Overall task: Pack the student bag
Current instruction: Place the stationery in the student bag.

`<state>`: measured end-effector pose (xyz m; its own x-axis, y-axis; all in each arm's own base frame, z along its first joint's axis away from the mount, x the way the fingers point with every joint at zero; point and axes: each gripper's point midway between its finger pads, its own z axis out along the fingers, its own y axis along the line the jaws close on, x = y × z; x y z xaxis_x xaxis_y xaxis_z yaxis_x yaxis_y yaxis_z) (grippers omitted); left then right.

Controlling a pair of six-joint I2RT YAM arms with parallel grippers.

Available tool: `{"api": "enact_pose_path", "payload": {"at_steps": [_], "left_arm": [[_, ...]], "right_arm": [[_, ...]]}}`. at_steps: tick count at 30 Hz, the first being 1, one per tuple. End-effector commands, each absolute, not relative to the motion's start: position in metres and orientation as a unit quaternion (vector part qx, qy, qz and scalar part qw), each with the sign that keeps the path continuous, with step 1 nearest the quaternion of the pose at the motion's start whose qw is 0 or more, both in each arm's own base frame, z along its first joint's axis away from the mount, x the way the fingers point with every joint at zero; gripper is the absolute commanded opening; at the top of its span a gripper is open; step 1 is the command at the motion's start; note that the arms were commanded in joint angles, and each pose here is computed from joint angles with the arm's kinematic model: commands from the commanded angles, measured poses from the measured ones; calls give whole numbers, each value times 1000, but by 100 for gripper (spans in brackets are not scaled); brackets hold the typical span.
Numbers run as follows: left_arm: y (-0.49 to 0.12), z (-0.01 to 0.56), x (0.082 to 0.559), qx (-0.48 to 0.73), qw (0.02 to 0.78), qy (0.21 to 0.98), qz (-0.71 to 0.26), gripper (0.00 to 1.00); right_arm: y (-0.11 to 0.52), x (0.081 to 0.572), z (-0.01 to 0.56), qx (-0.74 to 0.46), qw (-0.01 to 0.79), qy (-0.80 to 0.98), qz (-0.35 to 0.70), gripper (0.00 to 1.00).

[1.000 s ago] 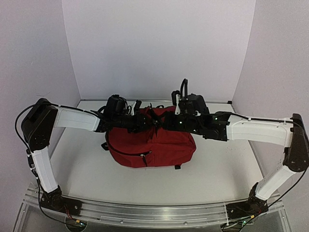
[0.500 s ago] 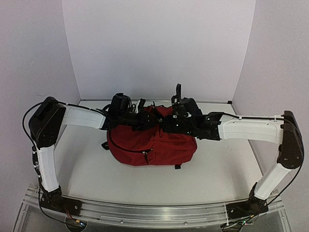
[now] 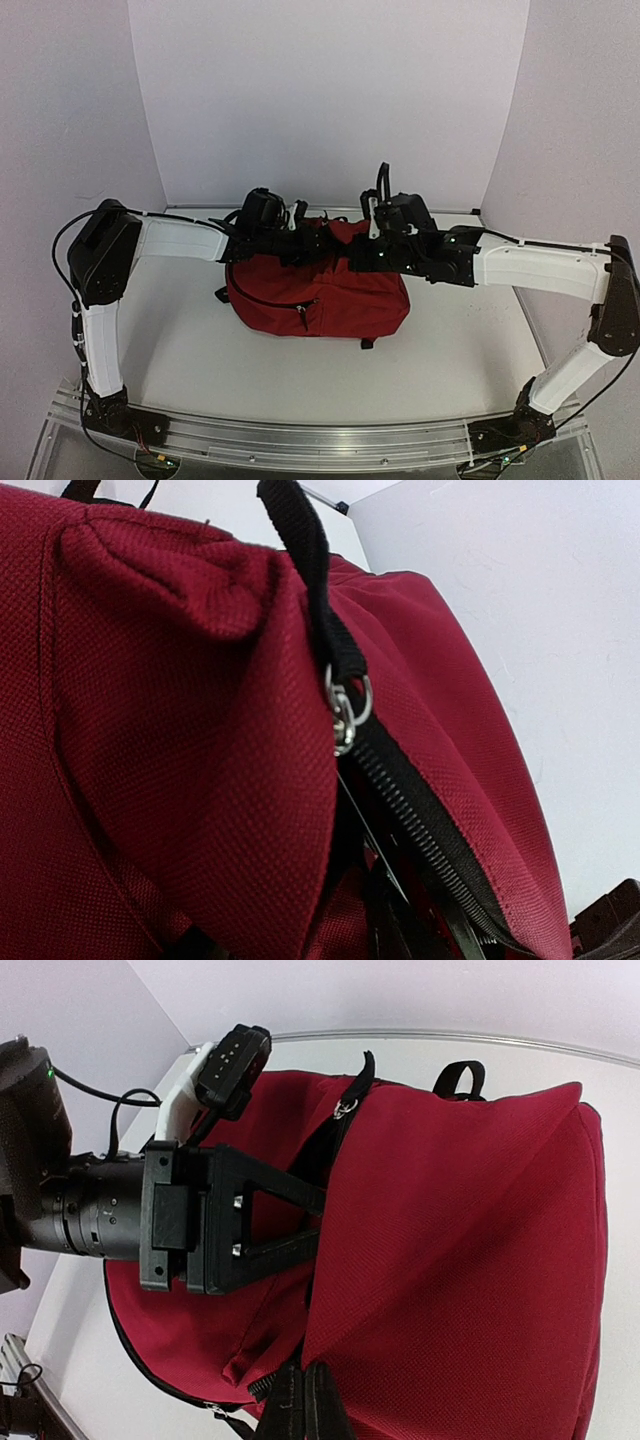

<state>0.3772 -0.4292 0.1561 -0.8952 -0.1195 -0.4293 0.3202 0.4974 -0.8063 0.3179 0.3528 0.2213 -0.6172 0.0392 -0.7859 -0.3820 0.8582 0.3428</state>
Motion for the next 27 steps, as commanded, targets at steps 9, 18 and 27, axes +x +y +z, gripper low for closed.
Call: {"api": "enact_pose_path", "payload": {"at_steps": [9, 18, 27], "left_arm": [[-383, 199, 351, 74, 275, 819, -498, 53], [-334, 210, 334, 42, 287, 844, -452, 70], [-320, 196, 319, 23, 261, 856, -445, 80]], "right_arm": [[376, 311, 292, -117, 470, 814, 321, 54], [377, 376, 285, -99, 448, 828, 320, 56], [387, 447, 253, -113, 422, 843, 313, 51]]}}
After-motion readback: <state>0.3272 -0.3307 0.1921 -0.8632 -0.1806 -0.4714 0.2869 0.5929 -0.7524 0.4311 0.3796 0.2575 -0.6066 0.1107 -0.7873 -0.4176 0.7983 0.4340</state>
